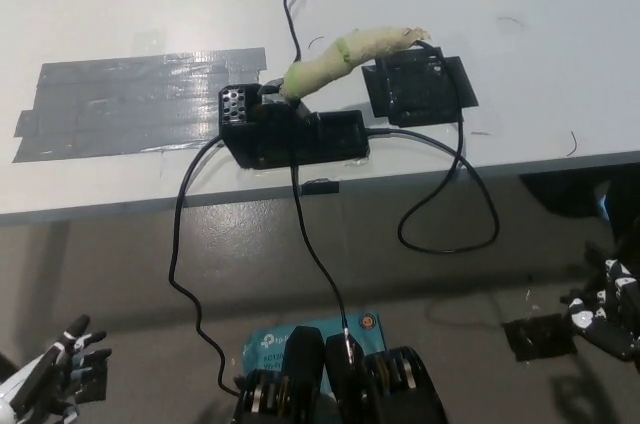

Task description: The robot uses its right hand to grab and lift the soldering gun kept on the middle of the table and puts it in its base

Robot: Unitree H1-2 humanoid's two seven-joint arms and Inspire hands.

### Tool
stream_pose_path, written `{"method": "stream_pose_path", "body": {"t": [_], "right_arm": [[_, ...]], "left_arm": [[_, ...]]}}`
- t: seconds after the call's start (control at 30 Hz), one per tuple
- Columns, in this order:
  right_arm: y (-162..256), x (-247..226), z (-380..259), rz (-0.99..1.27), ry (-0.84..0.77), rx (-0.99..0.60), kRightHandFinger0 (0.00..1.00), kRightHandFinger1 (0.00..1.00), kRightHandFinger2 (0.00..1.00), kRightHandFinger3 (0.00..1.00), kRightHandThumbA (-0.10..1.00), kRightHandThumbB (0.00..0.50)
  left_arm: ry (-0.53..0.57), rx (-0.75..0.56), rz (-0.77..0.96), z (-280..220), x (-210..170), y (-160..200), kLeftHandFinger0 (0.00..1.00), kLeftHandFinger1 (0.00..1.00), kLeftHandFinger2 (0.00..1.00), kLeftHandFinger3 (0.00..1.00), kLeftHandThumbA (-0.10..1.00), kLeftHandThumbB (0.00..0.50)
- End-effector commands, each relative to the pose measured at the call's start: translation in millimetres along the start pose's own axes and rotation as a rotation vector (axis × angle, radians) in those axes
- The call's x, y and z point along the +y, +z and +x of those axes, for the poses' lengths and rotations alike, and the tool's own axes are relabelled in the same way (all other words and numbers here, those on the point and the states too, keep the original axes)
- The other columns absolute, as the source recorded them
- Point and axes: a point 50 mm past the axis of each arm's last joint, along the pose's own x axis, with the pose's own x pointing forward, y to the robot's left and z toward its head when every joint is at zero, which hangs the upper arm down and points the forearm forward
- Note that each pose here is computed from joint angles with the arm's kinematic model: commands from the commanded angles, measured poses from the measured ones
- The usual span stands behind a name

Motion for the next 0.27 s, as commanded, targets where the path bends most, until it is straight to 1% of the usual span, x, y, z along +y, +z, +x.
{"method": "stream_pose_path", "body": {"t": [0.0,0.03,0.1,0.13,0.17,0.2,0.23], "right_arm": [[16.7,-6.9,9.8,-0.001,-0.002,-0.039,0.24,0.55,1.0,1.0,0.2,0.345],[18.0,-6.0,11.4,-0.003,-0.006,-0.033,0.22,0.53,1.0,1.0,0.22,0.354],[18.9,-6.8,11.6,0.006,-0.014,-0.036,0.22,0.52,0.99,1.0,0.2,0.356],[19.9,-7.5,13.1,-0.001,-0.017,-0.038,0.24,0.54,0.99,1.0,0.21,0.358],[20.1,-7.9,13.6,0.0,-0.018,-0.038,0.24,0.55,0.99,1.0,0.2,0.353],[18.2,-9.9,14.1,0.0,-0.02,-0.032,0.26,0.58,0.99,1.0,0.2,0.356],[17.4,-10.6,14.2,-0.002,-0.02,-0.03,0.26,0.59,1.0,1.0,0.21,0.357]], "left_arm": [[0.043,-0.023,-0.004,-6.4,10.3,-0.5,0.91,0.95,1.0,1.0,1.0,0.318],[0.043,-0.026,-0.003,-5.9,11.9,-0.4,0.89,0.95,0.99,1.0,1.0,0.311],[0.052,-0.018,0.001,-4.0,12.1,0.5,0.89,0.95,0.99,1.0,1.0,0.319],[0.053,-0.019,-0.003,-2.2,13.0,0.2,0.87,0.94,0.98,1.0,1.0,0.325],[0.052,-0.018,-0.006,-2.1,12.5,-0.3,0.87,0.94,0.98,1.0,1.0,0.316],[0.051,-0.013,-0.015,-1.9,9.7,-3.0,0.88,0.95,0.99,1.0,1.0,0.302],[0.051,-0.01,-0.018,-2.0,8.7,-4.3,0.88,0.96,1.0,1.0,1.0,0.302]]}}
